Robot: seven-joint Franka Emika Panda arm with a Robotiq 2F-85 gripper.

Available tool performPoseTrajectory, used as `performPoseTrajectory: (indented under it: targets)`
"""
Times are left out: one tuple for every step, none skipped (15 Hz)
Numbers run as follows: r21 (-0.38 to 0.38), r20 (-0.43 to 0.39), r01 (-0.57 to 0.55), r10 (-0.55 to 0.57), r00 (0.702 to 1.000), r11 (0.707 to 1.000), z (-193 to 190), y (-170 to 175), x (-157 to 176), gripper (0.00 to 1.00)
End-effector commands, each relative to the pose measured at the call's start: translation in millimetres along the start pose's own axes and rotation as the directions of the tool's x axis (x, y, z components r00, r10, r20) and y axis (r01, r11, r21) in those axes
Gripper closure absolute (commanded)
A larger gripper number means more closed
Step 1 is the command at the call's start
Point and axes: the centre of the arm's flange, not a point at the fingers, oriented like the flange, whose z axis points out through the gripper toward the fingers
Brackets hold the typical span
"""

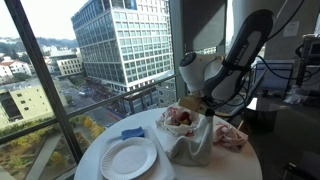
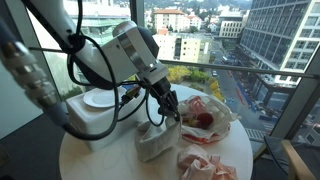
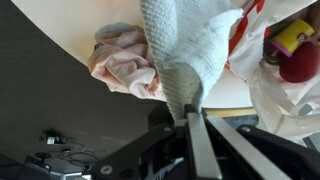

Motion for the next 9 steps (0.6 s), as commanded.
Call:
performPoseTrajectory:
  targets:
    - [0.103,-0.026,-0.023,0.025,0.999,0.994,-65.4,14.8,21.9,0.99]
    - [0.148,-0.004,-0.014,0.015,1.000,0.989,-82.1,13.0,24.6,0.99]
    - [0.186,0.013,-0.002,-0.001,1.000,0.982,-97.6,11.2,25.5,0.99]
    - [0.235,0.054,0.020,-0.034,0.998,0.972,-114.1,9.6,24.0,0.99]
    - [0.263,0.092,0.049,-0.076,0.993,0.963,-128.2,8.9,18.3,0.99]
    - [0.290,0.116,0.068,-0.105,0.988,0.955,-139.8,8.7,12.4,0.99]
    - [0.310,0.145,0.094,-0.145,0.979,0.946,-150.7,11.7,3.5,0.99]
    - [0.326,0.172,0.123,-0.186,0.967,0.937,-157.1,14.4,-5.4,0.99]
    - [0.331,0.206,0.151,-0.227,0.952,0.931,-162.6,16.1,-14.6,0.99]
